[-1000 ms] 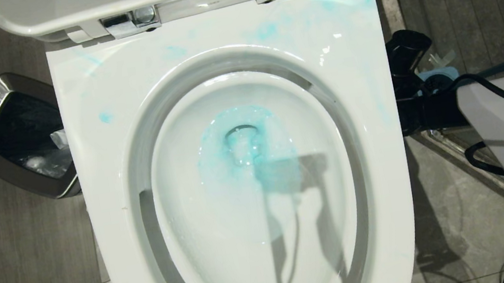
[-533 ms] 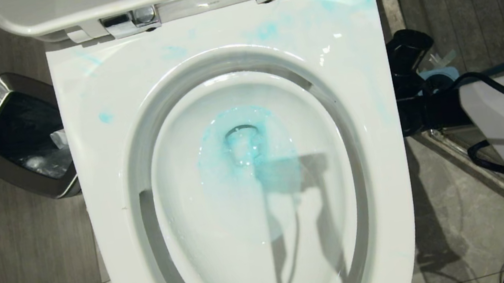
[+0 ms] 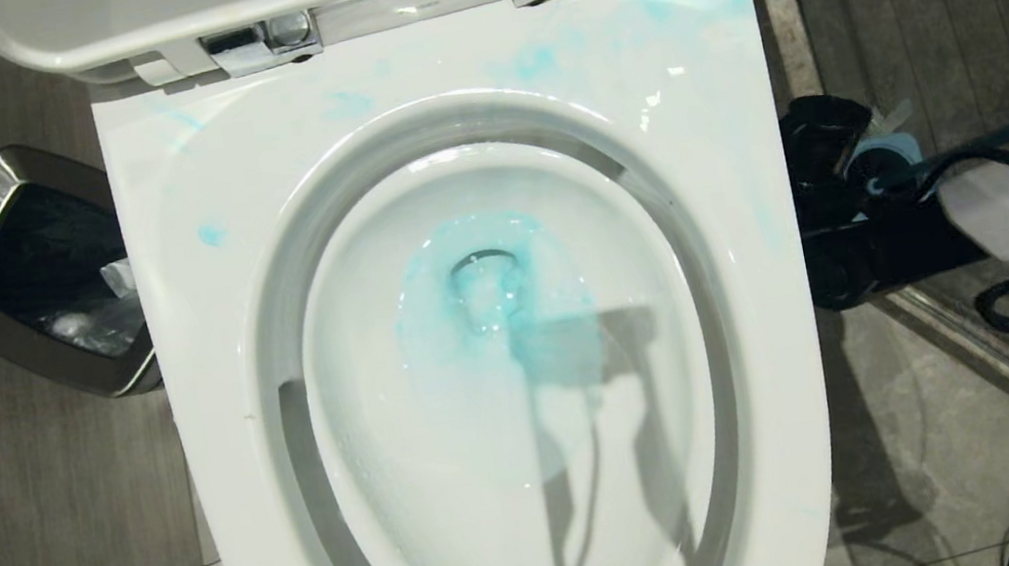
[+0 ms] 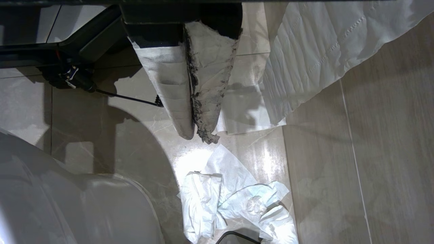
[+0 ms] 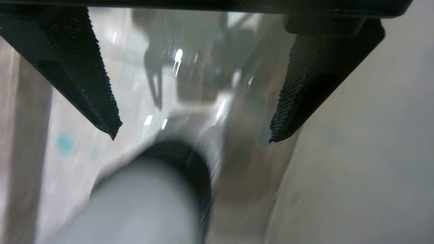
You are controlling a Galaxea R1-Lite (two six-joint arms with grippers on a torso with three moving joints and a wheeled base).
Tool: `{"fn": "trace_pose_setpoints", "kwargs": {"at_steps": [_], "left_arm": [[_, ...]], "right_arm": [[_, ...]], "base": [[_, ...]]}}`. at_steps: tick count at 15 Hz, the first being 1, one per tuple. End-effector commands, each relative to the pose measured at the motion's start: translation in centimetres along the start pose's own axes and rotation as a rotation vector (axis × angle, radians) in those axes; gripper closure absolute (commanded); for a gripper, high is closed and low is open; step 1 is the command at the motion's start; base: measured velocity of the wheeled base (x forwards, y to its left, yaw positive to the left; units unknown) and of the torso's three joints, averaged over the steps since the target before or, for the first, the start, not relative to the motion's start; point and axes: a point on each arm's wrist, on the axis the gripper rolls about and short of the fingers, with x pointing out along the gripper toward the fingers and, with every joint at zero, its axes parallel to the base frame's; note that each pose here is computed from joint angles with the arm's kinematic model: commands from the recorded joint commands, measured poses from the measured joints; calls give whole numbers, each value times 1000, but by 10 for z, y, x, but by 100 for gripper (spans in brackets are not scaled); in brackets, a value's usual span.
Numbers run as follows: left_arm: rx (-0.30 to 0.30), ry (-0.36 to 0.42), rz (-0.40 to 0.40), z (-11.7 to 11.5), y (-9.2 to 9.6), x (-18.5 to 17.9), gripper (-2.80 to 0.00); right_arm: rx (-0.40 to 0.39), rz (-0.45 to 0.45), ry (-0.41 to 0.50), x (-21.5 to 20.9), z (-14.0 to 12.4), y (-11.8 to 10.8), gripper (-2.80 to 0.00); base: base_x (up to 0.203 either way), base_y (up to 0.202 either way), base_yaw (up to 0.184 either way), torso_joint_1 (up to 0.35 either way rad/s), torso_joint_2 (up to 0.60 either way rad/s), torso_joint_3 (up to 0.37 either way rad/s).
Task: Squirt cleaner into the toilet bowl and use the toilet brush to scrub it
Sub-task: Place the cleaning agent on the floor, then scrub the toilet bowl
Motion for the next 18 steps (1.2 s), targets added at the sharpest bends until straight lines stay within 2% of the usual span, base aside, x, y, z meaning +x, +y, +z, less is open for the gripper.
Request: {"fn": "trace_pose_setpoints", "kwargs": {"at_steps": [1,4,5,8,10,12,15,18], "left_arm": [[0,0,0,0,0,0,0],[-1,1,0,0,0,0,0],[0,2,0,0,0,0,0],[0,2,0,0,0,0,0],[0,2,0,0,0,0,0],[0,2,0,0,0,0,0],[0,1,0,0,0,0,0],[-1,1,0,0,0,0,0]], "right_arm": [[12,3,2,-37,46,-6,-280],[30,-43,36,-86,94,-7,-280],[36,-67,55,-105,107,-4,0],[45,-79,78,-157,136,-1,0],[32,-98,129,-192,150,-3,0],[-16,-195,202,-216,153,-9,0],[-123,-382,249,-222,156,-38,0],[-88,-407,251,-217,154,-38,0]], "base": [[0,0,0,0,0,0],[0,0,0,0,0,0],[0,0,0,0,0,0],[0,0,0,0,0,0],[0,0,0,0,0,0],[0,0,0,0,0,0],[0,0,0,0,0,0],[0,0,0,0,0,0]]}}
